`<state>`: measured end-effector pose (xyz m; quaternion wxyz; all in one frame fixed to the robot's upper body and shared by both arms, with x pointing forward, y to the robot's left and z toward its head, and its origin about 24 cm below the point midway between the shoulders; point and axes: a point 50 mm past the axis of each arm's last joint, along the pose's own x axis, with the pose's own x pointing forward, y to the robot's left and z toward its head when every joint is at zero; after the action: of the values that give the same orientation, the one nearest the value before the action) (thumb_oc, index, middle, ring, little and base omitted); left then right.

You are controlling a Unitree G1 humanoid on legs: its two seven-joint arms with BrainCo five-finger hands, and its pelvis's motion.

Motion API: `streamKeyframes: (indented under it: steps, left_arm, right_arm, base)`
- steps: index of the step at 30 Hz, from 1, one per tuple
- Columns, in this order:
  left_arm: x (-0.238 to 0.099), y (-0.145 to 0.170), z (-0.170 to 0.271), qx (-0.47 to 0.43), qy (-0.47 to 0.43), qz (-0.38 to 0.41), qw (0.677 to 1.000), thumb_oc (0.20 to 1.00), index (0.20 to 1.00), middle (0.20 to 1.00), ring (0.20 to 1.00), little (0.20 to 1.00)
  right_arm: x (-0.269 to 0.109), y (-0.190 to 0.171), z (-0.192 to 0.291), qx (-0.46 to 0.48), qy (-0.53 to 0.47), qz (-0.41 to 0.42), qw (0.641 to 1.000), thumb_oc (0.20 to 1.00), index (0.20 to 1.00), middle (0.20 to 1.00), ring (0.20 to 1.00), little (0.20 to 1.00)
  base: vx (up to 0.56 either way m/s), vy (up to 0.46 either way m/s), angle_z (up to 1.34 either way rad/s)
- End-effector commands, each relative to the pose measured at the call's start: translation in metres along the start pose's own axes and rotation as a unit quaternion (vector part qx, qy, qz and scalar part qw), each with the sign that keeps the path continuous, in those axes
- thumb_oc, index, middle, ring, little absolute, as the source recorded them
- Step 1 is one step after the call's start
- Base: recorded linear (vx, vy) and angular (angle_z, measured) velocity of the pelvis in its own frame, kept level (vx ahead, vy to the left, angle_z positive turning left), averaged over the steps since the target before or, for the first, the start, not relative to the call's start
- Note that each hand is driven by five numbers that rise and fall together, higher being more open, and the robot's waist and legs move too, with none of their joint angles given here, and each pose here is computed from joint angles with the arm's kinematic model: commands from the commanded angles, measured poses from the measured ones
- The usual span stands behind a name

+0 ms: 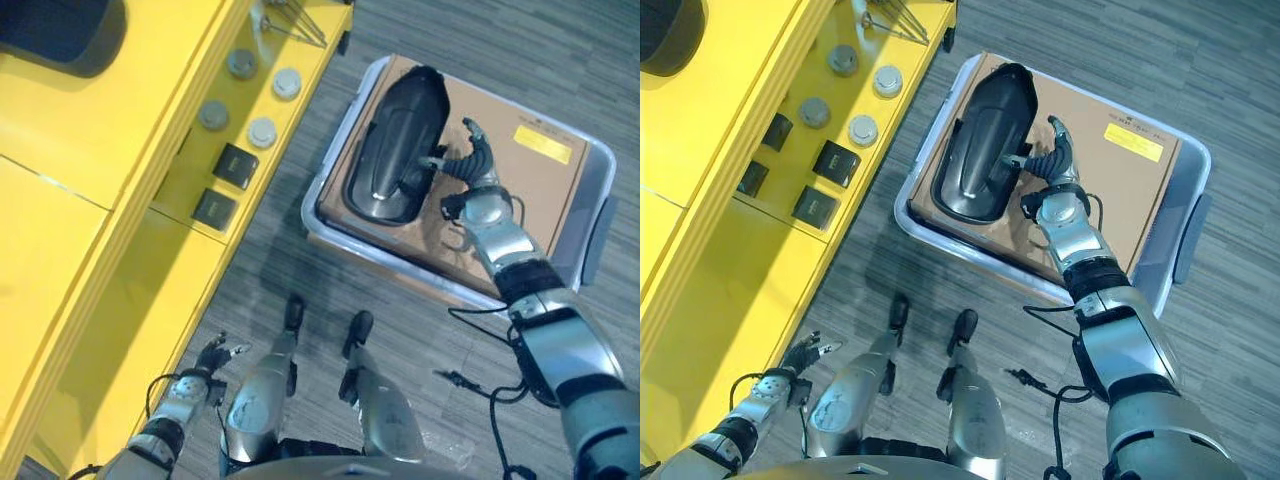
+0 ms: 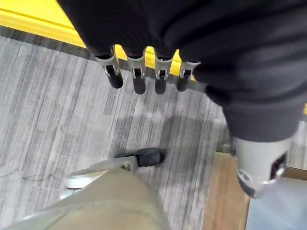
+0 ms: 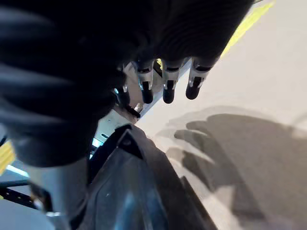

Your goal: Move parts from the plastic box to the shelf.

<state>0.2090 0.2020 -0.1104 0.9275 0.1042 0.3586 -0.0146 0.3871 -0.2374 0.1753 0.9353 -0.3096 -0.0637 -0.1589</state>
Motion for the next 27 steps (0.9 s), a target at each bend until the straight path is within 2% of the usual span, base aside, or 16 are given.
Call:
streamKeyframes:
  steps: [1,8,9,10,11,16,19,23,26,27]
  left_arm:
    - [0.0,-0.004,-0.001,0.003,-0.002,-0.016,1.0,1.0,1.0,1.0,1.0,1.0]
    - [0.004,-0.008,0.026,0.0,-0.051,-0.033,0.998,1.0,1.0,1.0,1.0,1.0]
    - [0.004,-0.008,0.027,0.002,-0.053,-0.035,0.998,1.0,1.0,1.0,1.0,1.0]
    - [0.004,-0.008,0.028,0.004,-0.054,-0.035,0.998,1.0,1.0,1.0,1.0,1.0]
    - [0.004,-0.008,0.028,0.007,-0.054,-0.035,0.998,1.0,1.0,1.0,1.0,1.0]
    - [0.003,-0.004,0.021,0.018,-0.034,-0.029,0.999,1.0,1.0,1.0,1.0,1.0]
    - [0.003,-0.001,0.016,0.024,-0.023,-0.026,0.999,1.0,1.0,1.0,1.0,1.0]
    - [0.0,0.002,0.011,0.027,-0.029,-0.026,0.999,1.0,1.0,1.0,1.0,1.0]
    - [-0.002,0.004,0.014,0.022,-0.053,-0.023,0.998,1.0,1.0,1.0,1.0,1.0]
    - [-0.003,0.006,0.021,0.023,-0.075,-0.02,0.997,1.0,1.0,1.0,1.0,1.0]
  right_arm:
    - [0.008,-0.02,0.005,-0.069,-0.006,-0.002,0.998,1.0,1.0,1.0,1.0,1.0]
    - [0.015,-0.019,-0.022,-0.175,0.097,0.102,0.974,1.0,1.0,1.0,1.0,1.0]
    - [0.016,-0.021,-0.024,-0.198,0.113,0.112,0.967,0.507,0.507,0.507,0.507,0.507]
    - [0.016,-0.023,-0.027,-0.217,0.126,0.122,0.96,0.291,0.291,0.291,0.291,0.291]
    - [0.017,-0.027,-0.029,-0.236,0.134,0.125,0.954,0.2,0.2,0.2,0.2,0.2]
    - [0.018,-0.049,-0.042,-0.359,0.198,0.121,0.904,0.2,0.2,0.2,0.2,0.2]
    - [0.015,-0.064,-0.054,-0.37,0.24,0.089,0.893,0.2,0.2,0.2,0.2,0.2]
    - [0.012,-0.08,-0.063,-0.341,0.259,0.043,0.903,0.2,0.2,0.2,0.2,0.2]
    - [0.011,-0.086,-0.067,-0.31,0.239,0.008,0.92,0.2,0.2,0.2,0.2,0.2]
    - [0.009,-0.088,-0.069,-0.271,0.227,-0.012,0.935,0.2,0.2,0.2,0.2,0.2]
  base:
    - [0.0,0.0,0.0]
    - [0.0,-0.001,0.01]
    - [-0.01,-0.005,0.09]
    - [-0.02,-0.001,0.14]
    - [-0.02,-0.004,0.15]
    - [-0.01,-0.003,0.09]
    - [-0.01,-0.008,0.17]
    - [-0.01,-0.003,0.06]
    - [0.0,0.0,0.0]
    - [0.0,0.0,0.0]
